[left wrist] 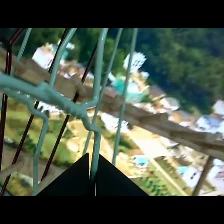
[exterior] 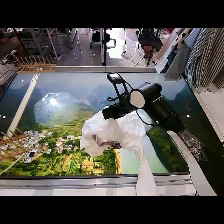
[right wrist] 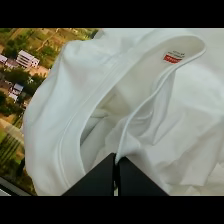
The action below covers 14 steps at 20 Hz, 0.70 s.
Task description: Fold the clothes and pants, and hang the long-sleeved shirts on hangers.
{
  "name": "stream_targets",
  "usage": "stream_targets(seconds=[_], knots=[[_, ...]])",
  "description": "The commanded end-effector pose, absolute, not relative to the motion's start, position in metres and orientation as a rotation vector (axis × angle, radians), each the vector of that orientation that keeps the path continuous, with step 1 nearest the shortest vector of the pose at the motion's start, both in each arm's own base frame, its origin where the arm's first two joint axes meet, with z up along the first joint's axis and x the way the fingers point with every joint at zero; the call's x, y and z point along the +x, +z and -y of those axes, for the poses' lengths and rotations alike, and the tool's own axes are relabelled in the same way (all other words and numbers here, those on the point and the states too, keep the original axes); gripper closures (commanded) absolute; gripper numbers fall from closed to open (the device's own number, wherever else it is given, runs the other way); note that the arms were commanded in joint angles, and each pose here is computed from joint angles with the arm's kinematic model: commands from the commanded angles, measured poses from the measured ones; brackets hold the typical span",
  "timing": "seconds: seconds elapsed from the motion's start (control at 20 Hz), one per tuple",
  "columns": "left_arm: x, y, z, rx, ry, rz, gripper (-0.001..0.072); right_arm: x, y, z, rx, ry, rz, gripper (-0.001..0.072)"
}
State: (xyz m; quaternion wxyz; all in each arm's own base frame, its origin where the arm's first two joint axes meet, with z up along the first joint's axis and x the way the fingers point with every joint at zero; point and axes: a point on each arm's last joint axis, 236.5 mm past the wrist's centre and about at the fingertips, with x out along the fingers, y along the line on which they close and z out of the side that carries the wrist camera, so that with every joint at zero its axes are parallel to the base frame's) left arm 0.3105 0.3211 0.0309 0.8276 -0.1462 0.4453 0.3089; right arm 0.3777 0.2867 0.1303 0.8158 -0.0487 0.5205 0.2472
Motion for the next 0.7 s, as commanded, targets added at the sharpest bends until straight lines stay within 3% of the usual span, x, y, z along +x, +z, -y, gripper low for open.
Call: stream_targets(seconds=[0.0, 0.05, 0.15, 0.2, 0.3, 0.55, 0.65], knots=[[0.356, 0.116, -0.280, -0.346, 0.471, -0.686, 0.0690, 0.376, 0.128, -0.282, -0.120, 0.515, -1.124, 0.0691], [0.374, 0.148, -0.248, -0.365, 0.332, -0.594, 0.0690, 0.378, 0.128, -0.279, -0.132, 0.502, -1.118, 0.0691], [0.397, 0.203, -0.152, -0.330, -0.118, -0.445, 0.0690, 0.383, 0.127, -0.272, -0.157, 0.478, -1.107, 0.0691], [0.395, 0.226, -0.099, -0.252, -0.376, -0.361, 0.0690, 0.385, 0.128, -0.270, -0.165, 0.468, -1.102, 0.0691], [0.377, 0.231, -0.028, -0.113, -0.713, -0.314, 0.0690, 0.385, 0.128, -0.269, -0.205, 0.488, -1.091, 0.0691], [0.348, 0.194, 0.079, 0.032, -1.205, -0.343, 0.0690, 0.388, 0.128, -0.265, -0.324, 0.536, -1.056, 0.0691], [0.343, 0.180, 0.101, 0.033, -1.296, -0.375, 0.0690, 0.392, 0.129, -0.258, -0.367, 0.522, -1.041, 0.0691]])
